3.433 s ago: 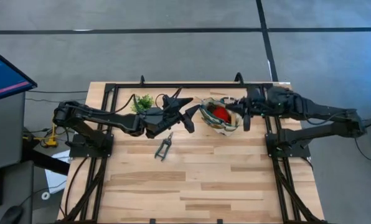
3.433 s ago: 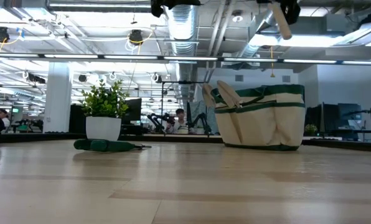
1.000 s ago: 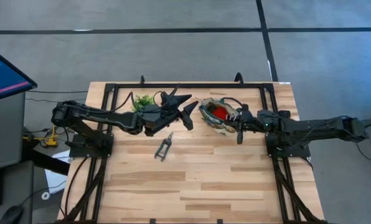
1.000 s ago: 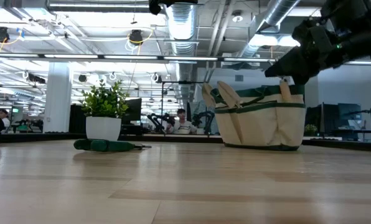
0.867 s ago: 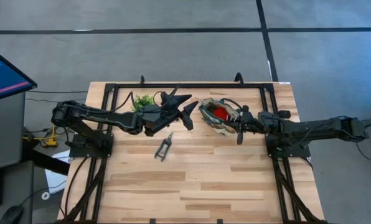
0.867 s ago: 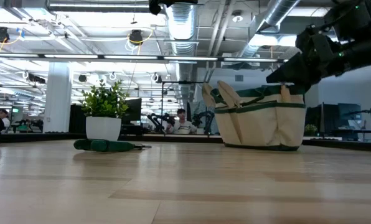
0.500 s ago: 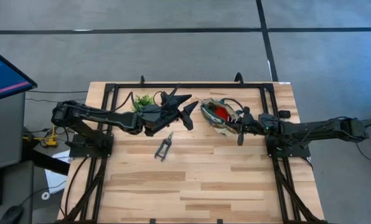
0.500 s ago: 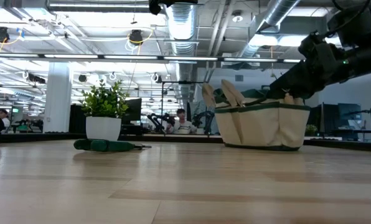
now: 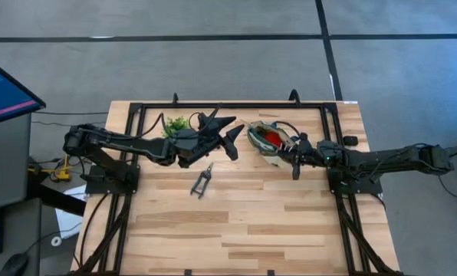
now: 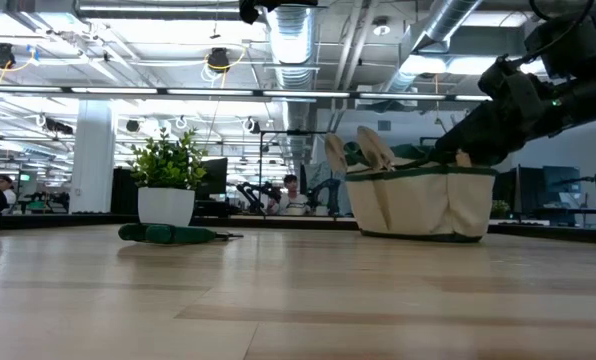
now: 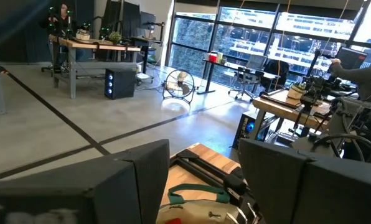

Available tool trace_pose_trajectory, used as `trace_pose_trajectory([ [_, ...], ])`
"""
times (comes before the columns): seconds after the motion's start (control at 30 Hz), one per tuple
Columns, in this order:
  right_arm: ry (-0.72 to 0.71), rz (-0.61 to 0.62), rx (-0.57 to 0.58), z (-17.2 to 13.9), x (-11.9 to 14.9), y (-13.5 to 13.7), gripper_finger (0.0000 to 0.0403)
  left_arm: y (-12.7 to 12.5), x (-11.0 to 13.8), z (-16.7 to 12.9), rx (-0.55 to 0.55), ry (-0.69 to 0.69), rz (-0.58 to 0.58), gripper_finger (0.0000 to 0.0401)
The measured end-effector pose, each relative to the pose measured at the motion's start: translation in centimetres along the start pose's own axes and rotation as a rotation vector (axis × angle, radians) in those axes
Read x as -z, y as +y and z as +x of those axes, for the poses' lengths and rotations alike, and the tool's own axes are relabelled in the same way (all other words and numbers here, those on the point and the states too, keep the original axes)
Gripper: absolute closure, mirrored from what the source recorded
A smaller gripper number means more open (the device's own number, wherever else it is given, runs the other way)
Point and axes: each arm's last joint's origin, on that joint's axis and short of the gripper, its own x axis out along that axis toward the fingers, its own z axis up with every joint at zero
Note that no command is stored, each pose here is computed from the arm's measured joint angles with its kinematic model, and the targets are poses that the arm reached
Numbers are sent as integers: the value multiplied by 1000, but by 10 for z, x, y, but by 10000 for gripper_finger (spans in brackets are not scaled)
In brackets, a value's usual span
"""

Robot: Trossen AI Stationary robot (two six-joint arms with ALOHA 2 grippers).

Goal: Pick & Place Garden tools in Gardening bag
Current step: Put the hand rake into the side pocket of the gardening bag, then put the shear scissor into the gardening bag

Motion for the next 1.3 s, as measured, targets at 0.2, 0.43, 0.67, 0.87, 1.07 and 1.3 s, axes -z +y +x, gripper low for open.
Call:
trace_pose_trajectory([
  [0.2,-5,36,-1,0,0,0,332,0,0,0,0,0,0,220],
  [0.43,-9,38,-5,0,-1,1,269,0,0,0,0,0,0,220],
  [0.67,44,26,-12,-1,-22,6,190,0,0,0,0,0,1,220],
  [0.87,207,7,30,-13,-41,5,171,0,0,0,0,1,1,220],
  [1.07,302,-8,46,-34,-69,6,181,0,1,0,-1,4,5,220],
  [1.3,280,-27,39,-63,-104,7,196,0,1,0,-2,9,9,220],
])
